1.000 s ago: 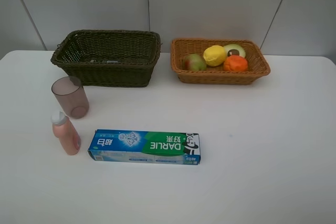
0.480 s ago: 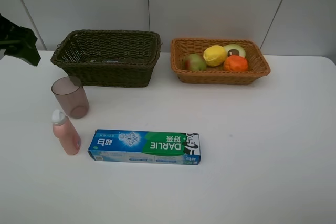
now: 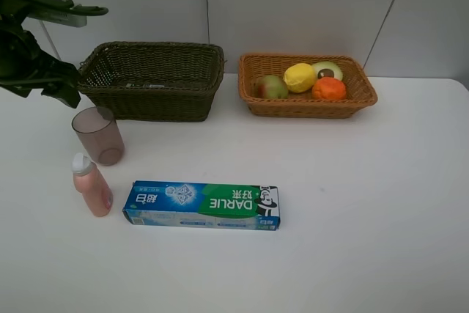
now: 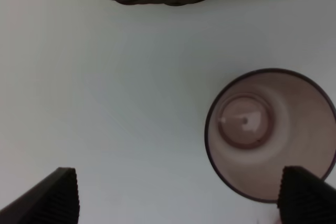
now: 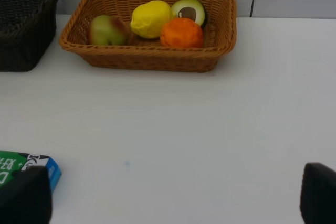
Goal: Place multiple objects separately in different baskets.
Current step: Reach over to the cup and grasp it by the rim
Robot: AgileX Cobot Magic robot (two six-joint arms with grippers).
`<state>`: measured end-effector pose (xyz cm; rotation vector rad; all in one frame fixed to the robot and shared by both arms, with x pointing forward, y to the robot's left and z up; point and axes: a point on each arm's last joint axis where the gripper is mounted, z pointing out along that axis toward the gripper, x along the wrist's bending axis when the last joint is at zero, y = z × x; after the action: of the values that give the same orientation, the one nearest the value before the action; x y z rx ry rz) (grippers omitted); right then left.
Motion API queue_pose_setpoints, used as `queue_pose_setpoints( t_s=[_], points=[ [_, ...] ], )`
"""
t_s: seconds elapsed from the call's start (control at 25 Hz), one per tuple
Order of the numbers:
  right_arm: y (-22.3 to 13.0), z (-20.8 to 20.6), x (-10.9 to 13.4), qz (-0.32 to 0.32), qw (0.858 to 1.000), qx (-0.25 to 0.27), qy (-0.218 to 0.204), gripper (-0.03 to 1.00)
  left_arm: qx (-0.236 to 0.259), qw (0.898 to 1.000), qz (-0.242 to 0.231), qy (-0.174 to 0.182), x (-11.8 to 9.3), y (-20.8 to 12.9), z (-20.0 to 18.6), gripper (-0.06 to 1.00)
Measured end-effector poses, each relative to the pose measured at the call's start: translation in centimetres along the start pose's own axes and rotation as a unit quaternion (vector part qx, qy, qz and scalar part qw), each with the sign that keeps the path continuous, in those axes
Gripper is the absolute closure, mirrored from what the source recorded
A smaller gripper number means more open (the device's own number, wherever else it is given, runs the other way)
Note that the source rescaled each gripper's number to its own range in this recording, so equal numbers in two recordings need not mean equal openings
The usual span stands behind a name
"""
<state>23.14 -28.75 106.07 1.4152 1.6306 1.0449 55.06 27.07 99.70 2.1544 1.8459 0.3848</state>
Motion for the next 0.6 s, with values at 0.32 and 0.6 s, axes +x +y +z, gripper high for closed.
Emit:
queue_pose_setpoints(
  t_s=[0.32, 0.6],
  points=[
    [0.0, 0.0, 0.0, 0.0, 1.0, 0.0, 0.0, -0.03, 0.035, 0.999, -0.004, -0.006, -0.1, -0.1, 3.2, -0.05],
    [0.0, 0.0, 0.0, 0.0, 1.0, 0.0, 0.0, -0.03, 0.051, 0.999, -0.008, -0.008, -0.2, -0.3, 6.5, -0.05]
  ],
)
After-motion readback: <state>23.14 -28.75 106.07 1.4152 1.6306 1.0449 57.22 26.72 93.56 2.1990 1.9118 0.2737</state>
